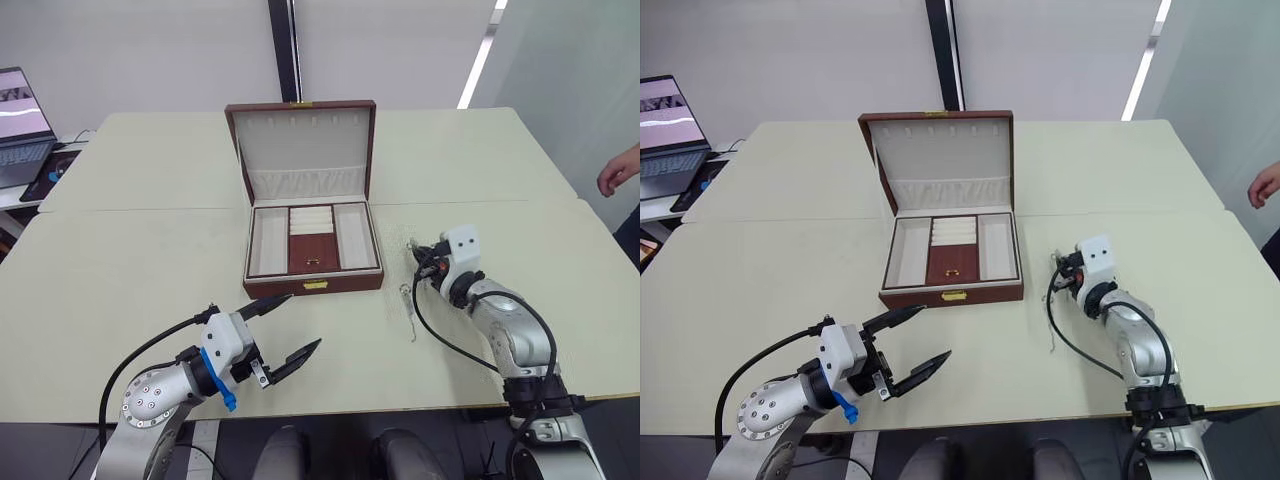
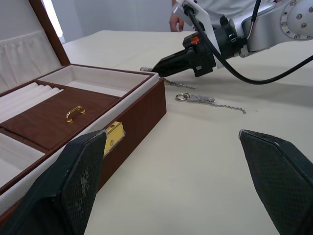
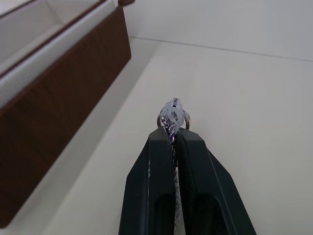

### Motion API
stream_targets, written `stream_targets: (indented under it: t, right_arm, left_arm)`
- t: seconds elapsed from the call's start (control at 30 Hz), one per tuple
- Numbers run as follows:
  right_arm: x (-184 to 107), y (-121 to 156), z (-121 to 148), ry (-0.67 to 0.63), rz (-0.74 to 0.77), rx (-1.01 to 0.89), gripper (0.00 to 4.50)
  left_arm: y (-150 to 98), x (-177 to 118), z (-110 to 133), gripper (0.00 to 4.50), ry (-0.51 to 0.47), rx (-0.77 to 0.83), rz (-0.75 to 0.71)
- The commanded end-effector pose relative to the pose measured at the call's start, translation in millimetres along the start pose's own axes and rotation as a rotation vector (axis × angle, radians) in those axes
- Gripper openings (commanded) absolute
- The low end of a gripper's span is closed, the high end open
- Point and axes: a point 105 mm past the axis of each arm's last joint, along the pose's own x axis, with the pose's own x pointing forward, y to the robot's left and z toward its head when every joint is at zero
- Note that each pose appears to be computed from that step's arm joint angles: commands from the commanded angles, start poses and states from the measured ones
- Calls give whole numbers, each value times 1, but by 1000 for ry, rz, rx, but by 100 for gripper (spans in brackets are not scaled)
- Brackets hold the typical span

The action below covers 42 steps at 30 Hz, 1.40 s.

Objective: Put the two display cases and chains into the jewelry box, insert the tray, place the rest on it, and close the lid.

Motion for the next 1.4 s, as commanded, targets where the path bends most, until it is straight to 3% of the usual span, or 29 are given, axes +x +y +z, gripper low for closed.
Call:
stream_targets:
  t: [0.03, 0.4, 0.77, 1.1, 1.4]
  right_arm:
    - [-4, 6, 33, -123, 40, -29, 5]
    - [1, 32, 75, -232, 156, -45, 5]
    - [31, 97, 133, -335, 399, -44, 5]
    - [50, 156, 140, -331, 598, -7, 5]
    - [61, 187, 129, -294, 706, 3, 5]
  left_arm:
    - [-1, 3, 10, 450, -35, 7, 6]
    - [11, -2, 9, 450, -29, -18, 122]
    - [22, -26, 12, 450, -36, -43, 389]
    - [20, -47, 10, 450, -22, -54, 570]
    - [12, -56, 9, 450, -17, -67, 667]
